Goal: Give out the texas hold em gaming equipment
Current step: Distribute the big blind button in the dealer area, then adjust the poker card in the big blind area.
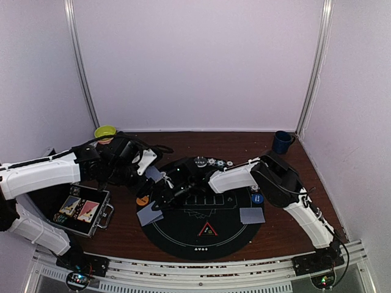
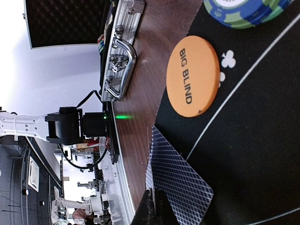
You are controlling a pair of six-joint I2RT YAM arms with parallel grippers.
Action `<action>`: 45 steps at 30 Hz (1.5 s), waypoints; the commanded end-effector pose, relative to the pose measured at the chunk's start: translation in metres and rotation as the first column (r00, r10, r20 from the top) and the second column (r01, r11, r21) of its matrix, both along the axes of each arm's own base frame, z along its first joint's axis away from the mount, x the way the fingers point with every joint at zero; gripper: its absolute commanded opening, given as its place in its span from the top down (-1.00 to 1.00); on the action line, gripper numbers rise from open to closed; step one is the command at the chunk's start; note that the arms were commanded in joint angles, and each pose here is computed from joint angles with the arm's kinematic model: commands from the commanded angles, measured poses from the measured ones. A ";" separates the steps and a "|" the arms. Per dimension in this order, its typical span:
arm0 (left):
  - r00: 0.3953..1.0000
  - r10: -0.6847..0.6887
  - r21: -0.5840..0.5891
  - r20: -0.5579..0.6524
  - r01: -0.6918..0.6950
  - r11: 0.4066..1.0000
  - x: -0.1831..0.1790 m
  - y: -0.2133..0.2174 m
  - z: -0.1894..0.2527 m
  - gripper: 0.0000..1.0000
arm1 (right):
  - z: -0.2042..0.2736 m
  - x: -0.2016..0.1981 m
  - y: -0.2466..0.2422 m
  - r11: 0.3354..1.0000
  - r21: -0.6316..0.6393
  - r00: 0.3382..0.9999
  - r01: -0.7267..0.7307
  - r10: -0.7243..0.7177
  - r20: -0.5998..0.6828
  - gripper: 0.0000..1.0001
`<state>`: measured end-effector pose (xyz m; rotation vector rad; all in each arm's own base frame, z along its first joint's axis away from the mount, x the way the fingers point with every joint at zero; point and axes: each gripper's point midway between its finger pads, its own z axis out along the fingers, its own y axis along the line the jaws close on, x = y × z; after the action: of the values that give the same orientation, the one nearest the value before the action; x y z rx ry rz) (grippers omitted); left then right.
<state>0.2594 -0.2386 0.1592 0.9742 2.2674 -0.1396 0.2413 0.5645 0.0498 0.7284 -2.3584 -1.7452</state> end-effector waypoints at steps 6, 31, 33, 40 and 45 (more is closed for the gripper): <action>0.999 0.013 -0.038 0.037 -0.012 0.999 0.005 -0.001 0.010 -0.29 | -0.016 0.005 -0.002 0.999 -0.054 0.998 0.004 -0.001 0.055 0.66; 0.999 0.005 -0.037 0.037 -0.004 0.999 0.007 -0.004 0.011 -0.29 | 0.009 0.037 -0.029 0.993 -0.096 0.977 0.062 -0.041 0.210 0.15; 0.999 0.007 -0.037 0.038 -0.005 0.999 0.007 -0.004 0.011 -0.29 | 0.008 0.036 -0.029 0.993 -0.098 0.978 0.059 -0.038 0.205 0.15; 0.999 0.006 -0.033 0.039 -0.005 0.999 0.007 -0.004 0.010 -0.29 | 0.004 0.024 -0.026 0.995 -0.099 0.982 0.024 -0.005 0.191 0.15; 0.999 0.006 -0.031 0.039 -0.005 1.000 0.007 -0.003 0.010 -0.29 | 0.006 0.014 -0.021 0.995 -0.095 0.981 -0.001 0.019 0.192 0.16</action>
<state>0.2592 -0.2385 0.1585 0.9758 2.2679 -0.1392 0.2712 0.5409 0.0461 0.8842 -2.5605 -1.6234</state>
